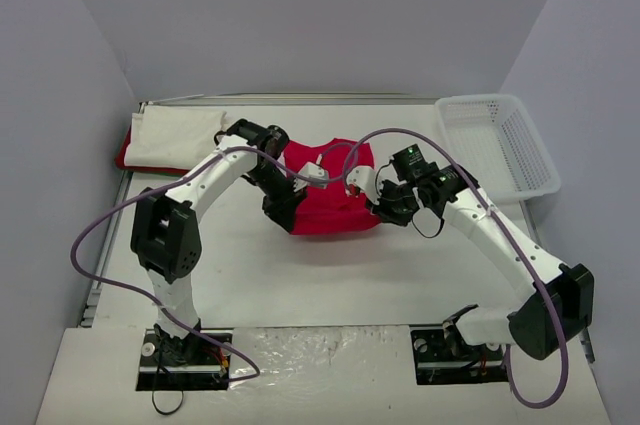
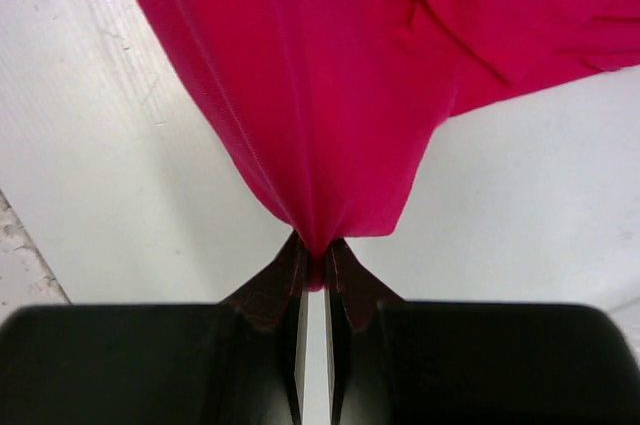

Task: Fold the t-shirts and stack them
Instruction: Fold the long partially folded tshirt into a neat square

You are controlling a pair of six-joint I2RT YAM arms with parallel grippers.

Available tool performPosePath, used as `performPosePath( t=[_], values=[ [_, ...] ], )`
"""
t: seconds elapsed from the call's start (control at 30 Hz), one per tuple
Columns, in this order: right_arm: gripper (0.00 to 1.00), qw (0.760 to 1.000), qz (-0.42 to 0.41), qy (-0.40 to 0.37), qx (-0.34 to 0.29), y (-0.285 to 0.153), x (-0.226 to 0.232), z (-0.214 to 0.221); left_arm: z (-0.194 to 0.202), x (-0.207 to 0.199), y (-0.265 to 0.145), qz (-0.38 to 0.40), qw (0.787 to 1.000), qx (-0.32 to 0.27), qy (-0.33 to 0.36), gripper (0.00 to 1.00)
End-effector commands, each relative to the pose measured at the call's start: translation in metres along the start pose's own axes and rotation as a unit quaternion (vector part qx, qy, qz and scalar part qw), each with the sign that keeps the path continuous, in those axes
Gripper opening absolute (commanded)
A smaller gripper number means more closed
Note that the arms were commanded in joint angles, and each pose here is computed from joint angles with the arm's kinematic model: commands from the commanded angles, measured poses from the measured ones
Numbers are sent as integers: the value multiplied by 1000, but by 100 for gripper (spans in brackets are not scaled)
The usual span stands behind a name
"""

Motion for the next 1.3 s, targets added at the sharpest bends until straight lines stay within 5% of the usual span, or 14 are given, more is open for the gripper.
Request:
performPosePath(
  t=[0.0,1.27],
  values=[
    [0,1000,19,8,10,-11,-17,-1,9,-53,-36,37,995,57,-74,2],
    [0,999,46,19,-4,48,-153,-28,-8,59,-60,-50,993,62,-82,2]
  ],
)
Point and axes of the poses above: each gripper's point midway between its finger pads, its own y axis out along the fingers, its own x axis along the line the jaws close on, z = x × y, the point moved 10 cm from there along -y, back along the fingers, and after that the axes turned 1 degree about -y, right-handed, at the moved point
